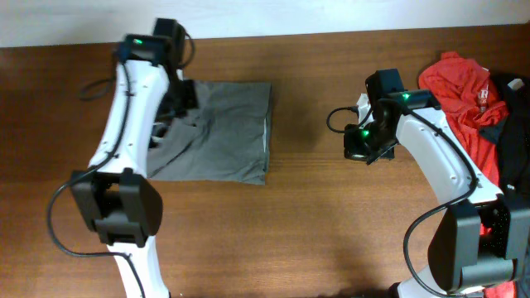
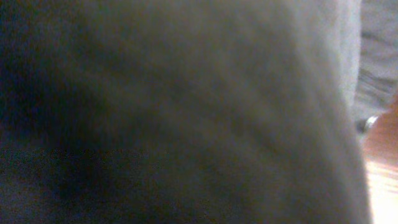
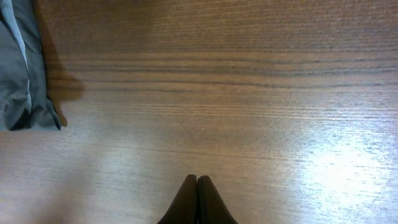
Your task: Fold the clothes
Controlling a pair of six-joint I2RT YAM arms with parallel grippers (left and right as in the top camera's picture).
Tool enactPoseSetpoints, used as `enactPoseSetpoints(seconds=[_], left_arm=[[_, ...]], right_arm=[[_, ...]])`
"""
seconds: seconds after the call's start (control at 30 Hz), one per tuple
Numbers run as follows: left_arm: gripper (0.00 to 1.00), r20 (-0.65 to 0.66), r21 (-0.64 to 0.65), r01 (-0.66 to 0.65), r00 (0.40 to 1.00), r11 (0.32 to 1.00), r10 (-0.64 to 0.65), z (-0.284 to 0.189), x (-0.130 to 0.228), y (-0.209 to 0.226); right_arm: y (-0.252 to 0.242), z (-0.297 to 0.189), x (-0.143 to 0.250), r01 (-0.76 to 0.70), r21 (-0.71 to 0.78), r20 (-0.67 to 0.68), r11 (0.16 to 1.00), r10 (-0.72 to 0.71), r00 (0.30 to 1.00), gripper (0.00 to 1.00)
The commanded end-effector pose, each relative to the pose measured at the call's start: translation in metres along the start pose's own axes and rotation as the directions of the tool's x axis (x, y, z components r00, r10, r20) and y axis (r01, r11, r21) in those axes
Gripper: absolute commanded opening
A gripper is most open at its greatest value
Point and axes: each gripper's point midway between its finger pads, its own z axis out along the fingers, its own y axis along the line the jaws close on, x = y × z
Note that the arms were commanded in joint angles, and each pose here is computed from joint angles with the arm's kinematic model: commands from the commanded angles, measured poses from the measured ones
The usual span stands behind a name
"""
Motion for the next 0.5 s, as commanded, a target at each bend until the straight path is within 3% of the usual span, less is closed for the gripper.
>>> enactPoseSetpoints(seconds=[0.0,0.23,0.47], left_arm=[[0.00,0.088,-0.128,0.030,0.996,0.991,-0.019,-0.037,-0.016,0.051],[0.00,0.074,-0.317,0.059,0.997,0.947,-0.038,-0.065,-0.010,0.133],[0.00,0.124,-0.316,0.128,0.988,0.940,-0.093,-0.088,-0.008,0.182]], right_arm=[[0.008,-0.010,-0.004,0.029,-0.012,0.032,0.999,-0.029,0.999,0.04],[0.007,-0.010,-0.002,0.027,-0.011,0.025,1.000,-0.027,0.999,0.04],[0.007,-0.010,-0.002,0.028,-0.011,0.025,1.000,-0.028,0.999,0.04]])
